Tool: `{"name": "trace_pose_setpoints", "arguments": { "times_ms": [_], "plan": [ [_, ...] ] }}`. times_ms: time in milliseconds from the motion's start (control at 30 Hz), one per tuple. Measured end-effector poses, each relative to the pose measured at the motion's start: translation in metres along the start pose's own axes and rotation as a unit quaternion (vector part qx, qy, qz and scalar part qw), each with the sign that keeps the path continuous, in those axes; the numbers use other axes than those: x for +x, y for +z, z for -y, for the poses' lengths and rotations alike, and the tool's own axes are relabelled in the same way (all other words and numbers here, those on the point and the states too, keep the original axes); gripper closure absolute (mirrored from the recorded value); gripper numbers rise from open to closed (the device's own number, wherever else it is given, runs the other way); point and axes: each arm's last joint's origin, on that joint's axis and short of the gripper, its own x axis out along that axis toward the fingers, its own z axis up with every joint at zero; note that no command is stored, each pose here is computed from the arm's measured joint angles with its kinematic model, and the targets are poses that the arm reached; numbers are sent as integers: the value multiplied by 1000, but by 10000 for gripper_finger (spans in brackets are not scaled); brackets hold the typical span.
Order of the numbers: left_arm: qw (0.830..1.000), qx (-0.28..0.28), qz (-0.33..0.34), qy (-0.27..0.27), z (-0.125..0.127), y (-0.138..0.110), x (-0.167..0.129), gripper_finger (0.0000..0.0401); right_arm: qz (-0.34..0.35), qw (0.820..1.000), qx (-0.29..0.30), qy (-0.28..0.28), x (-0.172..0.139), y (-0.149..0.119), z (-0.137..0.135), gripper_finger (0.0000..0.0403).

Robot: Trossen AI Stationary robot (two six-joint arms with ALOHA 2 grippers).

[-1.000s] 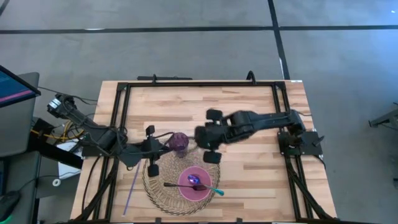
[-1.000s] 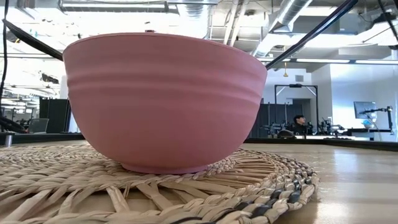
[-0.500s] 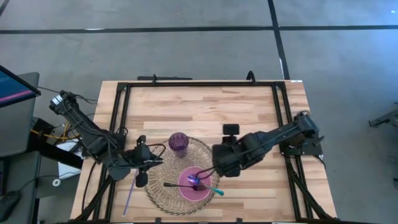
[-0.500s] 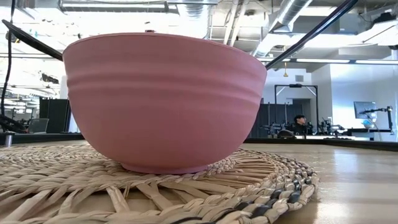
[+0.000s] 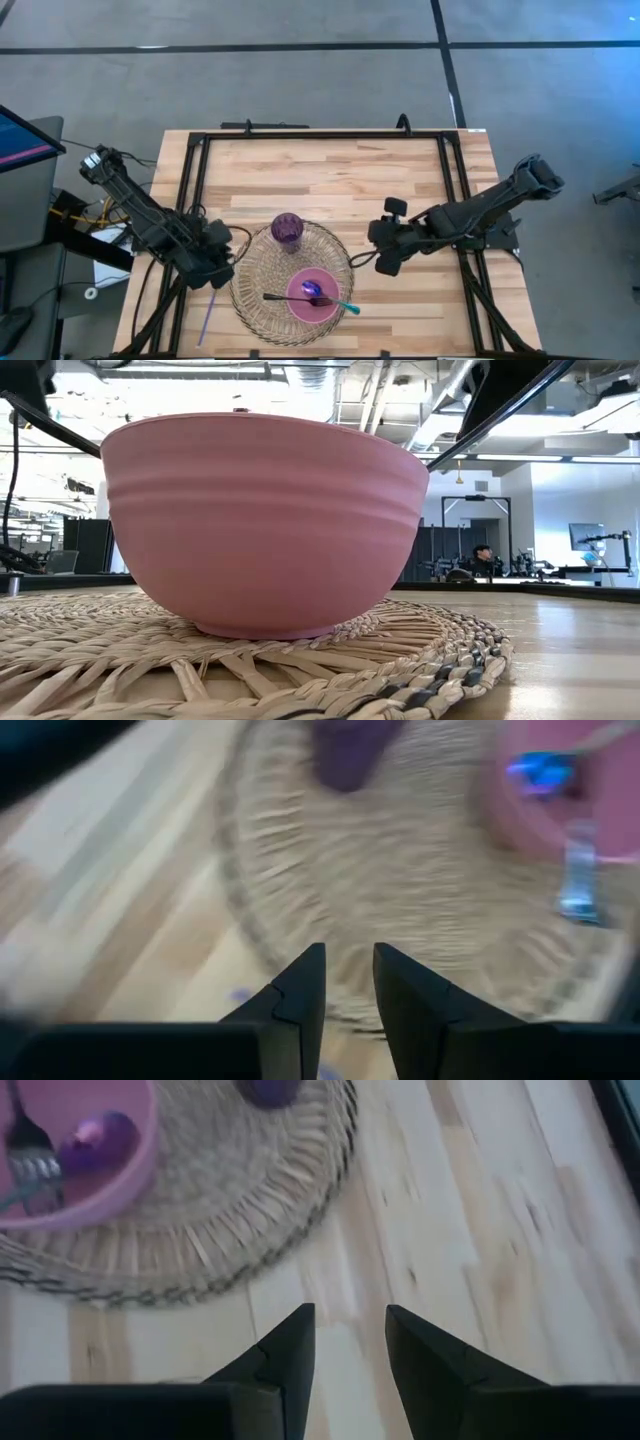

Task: Pick & Place Utensil
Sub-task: Put the purple straw into the purple cup

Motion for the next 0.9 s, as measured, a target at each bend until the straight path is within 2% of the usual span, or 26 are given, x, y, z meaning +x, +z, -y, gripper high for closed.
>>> {"name": "trace_pose_setpoints", "arguments": {
  "times_ms": [100,167,367,600,733,833,900],
  "plan": [
    [998,-37,-4,48,-5,-2,4,313,37,999,-5,17,7,-10,1,285],
    [997,-51,-1,61,-3,-1,8,313,54,998,-8,23,11,-13,1,285],
    [993,-57,-27,97,3,0,24,304,51,998,-9,42,16,-18,0,285],
    [987,-48,-45,146,11,-7,46,264,53,996,-23,74,15,-17,-2,285],
    [976,-64,-68,195,-1,-22,66,241,59,994,-45,77,15,-15,-2,285],
    [962,-106,-98,233,-16,-38,81,228,61,993,-73,75,15,-15,-2,285],
    [955,-135,-109,240,-24,-47,90,223,62,991,-91,74,15,-15,-2,285]
  ]
}}
